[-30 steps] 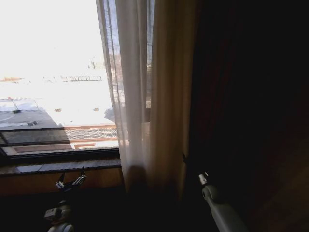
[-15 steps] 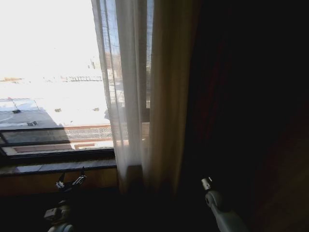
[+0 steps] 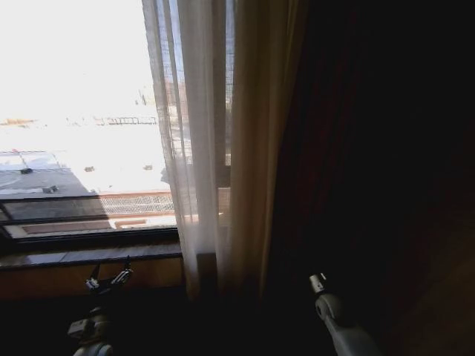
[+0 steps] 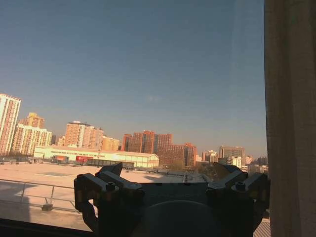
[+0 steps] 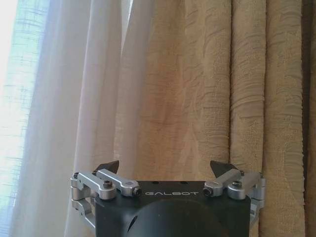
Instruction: Open the curtains by pulling them apart, changing their state from closed to fully open.
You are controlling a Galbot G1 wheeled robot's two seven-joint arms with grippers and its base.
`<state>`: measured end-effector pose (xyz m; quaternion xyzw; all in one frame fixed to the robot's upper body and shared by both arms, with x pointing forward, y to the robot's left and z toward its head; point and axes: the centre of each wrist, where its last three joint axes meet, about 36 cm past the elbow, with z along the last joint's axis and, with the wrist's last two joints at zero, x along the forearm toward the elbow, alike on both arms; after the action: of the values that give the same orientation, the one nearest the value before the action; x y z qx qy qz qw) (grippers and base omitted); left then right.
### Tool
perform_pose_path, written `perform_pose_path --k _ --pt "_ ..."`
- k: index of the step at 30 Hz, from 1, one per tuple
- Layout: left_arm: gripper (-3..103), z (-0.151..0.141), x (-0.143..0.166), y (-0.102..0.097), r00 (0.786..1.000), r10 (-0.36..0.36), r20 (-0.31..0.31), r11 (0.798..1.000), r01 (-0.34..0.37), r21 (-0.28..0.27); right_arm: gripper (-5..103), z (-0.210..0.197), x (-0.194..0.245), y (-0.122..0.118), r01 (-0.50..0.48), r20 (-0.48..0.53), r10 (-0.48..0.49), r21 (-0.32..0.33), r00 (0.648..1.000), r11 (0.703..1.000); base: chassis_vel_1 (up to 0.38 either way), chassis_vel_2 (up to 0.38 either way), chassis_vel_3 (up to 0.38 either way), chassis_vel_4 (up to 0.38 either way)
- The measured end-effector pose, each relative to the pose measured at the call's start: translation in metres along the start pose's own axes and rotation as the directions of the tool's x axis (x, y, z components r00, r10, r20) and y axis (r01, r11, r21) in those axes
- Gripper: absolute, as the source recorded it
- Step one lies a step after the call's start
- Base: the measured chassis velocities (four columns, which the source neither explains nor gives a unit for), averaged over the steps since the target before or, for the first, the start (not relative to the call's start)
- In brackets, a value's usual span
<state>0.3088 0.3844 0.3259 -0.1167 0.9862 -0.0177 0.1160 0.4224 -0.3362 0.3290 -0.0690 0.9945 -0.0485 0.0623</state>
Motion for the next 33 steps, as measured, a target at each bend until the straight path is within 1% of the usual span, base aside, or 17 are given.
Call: perform_pose_path --k 4,9,15,21,29,33 --pt "100 0.0 0.0 0.0 1.0 0.0 0.0 1.0 0.0 0.0 100 0.0 0.0 0.0 0.006 0.001 -0.006 0.0 1.0 1.0 0.208 0.027 -0.198 -0.039" --pt "100 0.0 0.0 0.0 1.0 0.0 0.0 1.0 0.0 0.0 100 0.002 -0.001 0.002 0.017 -0.003 -0.017 0.002 1.0 1.0 0.312 0.076 -0.314 -0.077" --pt "100 0.0 0.0 0.0 1.0 0.0 0.0 1.0 0.0 0.0 100 0.001 -0.004 0.004 0.029 -0.008 -0.029 0.011 1.0 1.0 0.367 0.173 -0.363 -0.199" --pt "100 0.0 0.0 0.0 1.0 0.0 0.0 1.0 0.0 0.0 100 -0.001 -0.008 0.003 0.03 -0.017 -0.03 0.021 0.999 0.999 0.32 0.299 -0.326 -0.317" --pt "100 0.0 0.0 0.0 1.0 0.0 0.0 1.0 0.0 0.0 100 0.002 -0.008 0.003 0.035 -0.023 -0.035 0.018 0.999 0.999 0.315 0.387 -0.329 -0.372" --pt "100 0.0 0.0 0.0 1.0 0.0 0.0 1.0 0.0 0.0 100 0.004 -0.011 0.003 0.026 -0.009 -0.026 0.018 1.0 0.999 0.182 0.179 -0.181 -0.2"
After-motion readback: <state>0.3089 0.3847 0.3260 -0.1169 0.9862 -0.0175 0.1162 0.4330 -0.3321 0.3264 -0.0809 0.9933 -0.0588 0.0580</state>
